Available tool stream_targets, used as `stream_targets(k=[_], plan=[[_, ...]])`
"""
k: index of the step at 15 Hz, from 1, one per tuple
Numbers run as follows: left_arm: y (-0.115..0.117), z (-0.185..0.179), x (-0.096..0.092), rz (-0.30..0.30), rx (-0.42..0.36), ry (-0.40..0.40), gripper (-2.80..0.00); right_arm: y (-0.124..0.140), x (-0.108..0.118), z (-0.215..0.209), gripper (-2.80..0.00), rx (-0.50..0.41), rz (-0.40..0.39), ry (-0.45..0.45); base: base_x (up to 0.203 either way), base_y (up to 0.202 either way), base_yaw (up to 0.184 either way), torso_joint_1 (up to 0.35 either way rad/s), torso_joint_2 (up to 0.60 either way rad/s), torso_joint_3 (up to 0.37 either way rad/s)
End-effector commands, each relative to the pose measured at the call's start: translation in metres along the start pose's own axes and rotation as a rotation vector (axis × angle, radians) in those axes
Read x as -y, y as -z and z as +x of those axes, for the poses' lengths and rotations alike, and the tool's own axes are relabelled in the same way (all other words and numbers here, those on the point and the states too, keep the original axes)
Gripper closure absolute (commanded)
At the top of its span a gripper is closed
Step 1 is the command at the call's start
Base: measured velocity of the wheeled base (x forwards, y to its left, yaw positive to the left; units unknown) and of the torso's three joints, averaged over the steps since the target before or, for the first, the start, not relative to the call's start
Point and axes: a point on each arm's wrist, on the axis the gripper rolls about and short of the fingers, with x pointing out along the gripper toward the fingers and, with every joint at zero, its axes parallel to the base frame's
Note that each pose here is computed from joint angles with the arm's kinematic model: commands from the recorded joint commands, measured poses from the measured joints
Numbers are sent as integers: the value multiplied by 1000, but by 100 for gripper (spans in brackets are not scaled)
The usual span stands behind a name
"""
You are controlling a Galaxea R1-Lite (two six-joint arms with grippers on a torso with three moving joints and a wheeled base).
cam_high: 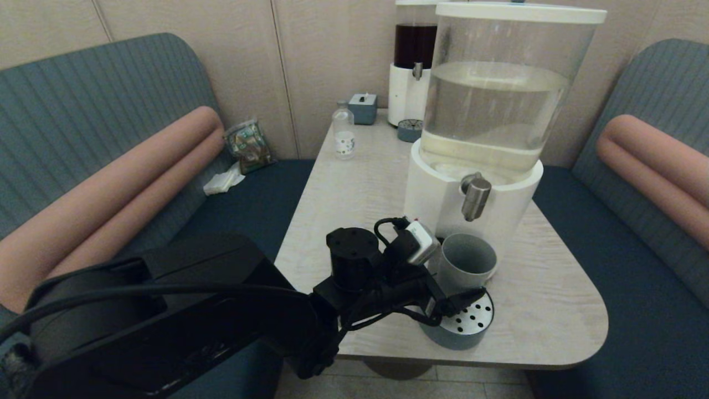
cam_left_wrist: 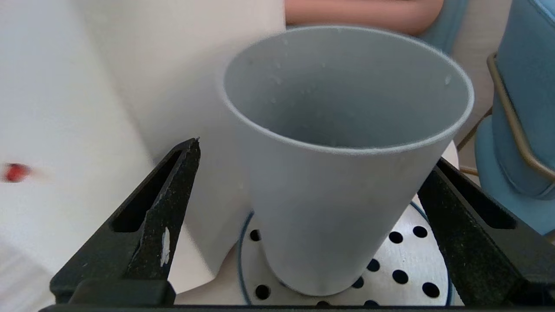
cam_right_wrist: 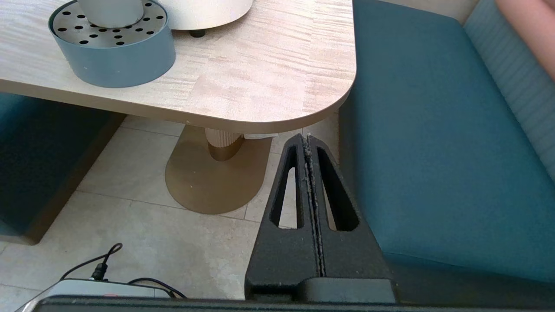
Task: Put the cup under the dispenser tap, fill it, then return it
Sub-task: Place the cup next to the water dispenser
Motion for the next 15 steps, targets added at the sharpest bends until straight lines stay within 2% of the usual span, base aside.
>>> stream_targets(k=[1, 8, 9, 15], plan=[[10, 4, 3, -6, -11, 7, -280, 0, 0, 0, 0, 4, -1, -1, 0, 0, 0, 0, 0, 0], [7, 11, 1, -12, 9, -14, -280, 0, 0, 0, 0, 4, -1, -1, 0, 0, 0, 0, 0, 0], [6, 12, 0, -31, 15, -16, 0, 0, 0, 0, 0, 4, -1, -1, 0, 0, 0, 0, 0, 0], [2, 10, 0, -26, 39, -21, 0, 0, 0, 0, 0, 4, -1, -1, 0, 0, 0, 0, 0, 0]])
